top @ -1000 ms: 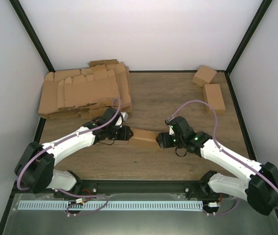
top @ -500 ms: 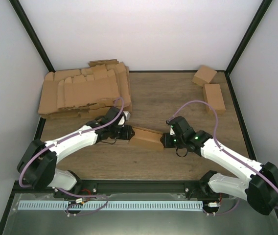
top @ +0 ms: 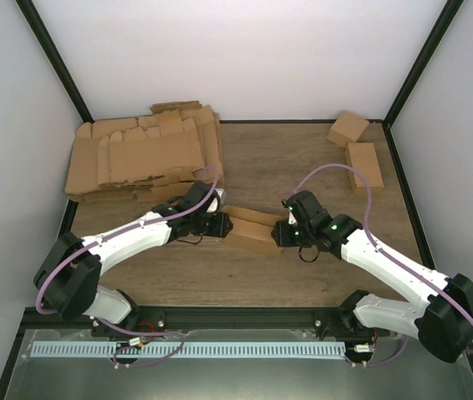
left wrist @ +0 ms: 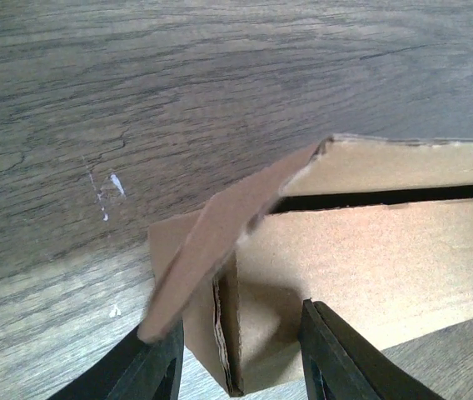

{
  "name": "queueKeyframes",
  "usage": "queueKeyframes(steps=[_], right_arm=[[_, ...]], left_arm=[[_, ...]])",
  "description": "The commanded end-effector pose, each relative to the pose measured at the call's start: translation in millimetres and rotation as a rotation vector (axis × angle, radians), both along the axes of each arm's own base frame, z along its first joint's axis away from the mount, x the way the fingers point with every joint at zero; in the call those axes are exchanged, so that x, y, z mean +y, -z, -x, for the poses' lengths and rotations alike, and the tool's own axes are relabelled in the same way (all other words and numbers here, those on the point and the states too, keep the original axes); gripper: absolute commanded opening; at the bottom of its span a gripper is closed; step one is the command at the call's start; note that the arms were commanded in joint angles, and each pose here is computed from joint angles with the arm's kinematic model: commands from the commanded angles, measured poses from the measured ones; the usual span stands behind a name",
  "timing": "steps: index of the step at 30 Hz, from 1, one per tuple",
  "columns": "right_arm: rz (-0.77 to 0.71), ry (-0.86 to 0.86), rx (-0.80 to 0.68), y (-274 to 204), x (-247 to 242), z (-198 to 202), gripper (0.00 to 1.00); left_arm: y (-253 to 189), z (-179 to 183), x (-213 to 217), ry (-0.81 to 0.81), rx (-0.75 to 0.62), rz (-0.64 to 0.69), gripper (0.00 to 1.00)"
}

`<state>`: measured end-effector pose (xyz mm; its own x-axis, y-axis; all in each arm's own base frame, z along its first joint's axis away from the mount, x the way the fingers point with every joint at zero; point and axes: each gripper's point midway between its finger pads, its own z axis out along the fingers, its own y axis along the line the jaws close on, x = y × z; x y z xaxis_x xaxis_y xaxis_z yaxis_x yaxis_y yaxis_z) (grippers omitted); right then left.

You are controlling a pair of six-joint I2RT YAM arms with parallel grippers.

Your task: Fold the paper box

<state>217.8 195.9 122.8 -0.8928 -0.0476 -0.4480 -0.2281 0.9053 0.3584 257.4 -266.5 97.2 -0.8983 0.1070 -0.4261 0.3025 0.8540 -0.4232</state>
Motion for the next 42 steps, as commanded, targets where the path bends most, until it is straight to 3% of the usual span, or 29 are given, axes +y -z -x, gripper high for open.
queueKeyframes(steps=[1,7,12,16,23,27,36,42], right_arm=[[-0.004,0.002,-0.019,-18.8,4.0,-3.8,0.36],[0.024,0.019,0.000,-17.5,0.0,-3.8,0.35],[0.066,0.048,0.002,-18.6,-11.1,-1.5,0.43],[0.104,0.082,-0.006,-19.0,-20.1,-3.6,0.56],[0.155,0.104,-0.043,-20.7,-26.4,-13.2,0.56],[0.162,0.082,-0.048,-18.2,-22.2,-17.1,0.48],[0.118,0.071,-0.021,-21.2,-12.3,-15.9,0.08],[0.062,0.057,0.032,-20.1,-3.0,-7.6,0.07]], left_arm=[[20.8,8.9,7.9,0.012,0.040,-0.090,0.41],[21.9,8.7,9.0,0.010,0.035,-0.112,0.41],[20.5,7.9,8.5,0.010,0.031,-0.112,0.40],[19.1,6.9,8.2,0.008,0.028,-0.112,0.40],[16.3,7.1,8.3,0.008,0.022,-0.112,0.40],[16.4,7.2,9.8,0.004,0.022,-0.115,0.40],[18.2,7.7,7.6,0.006,0.027,-0.114,0.40],[19.0,8.6,5.2,0.010,0.030,-0.113,0.40]])
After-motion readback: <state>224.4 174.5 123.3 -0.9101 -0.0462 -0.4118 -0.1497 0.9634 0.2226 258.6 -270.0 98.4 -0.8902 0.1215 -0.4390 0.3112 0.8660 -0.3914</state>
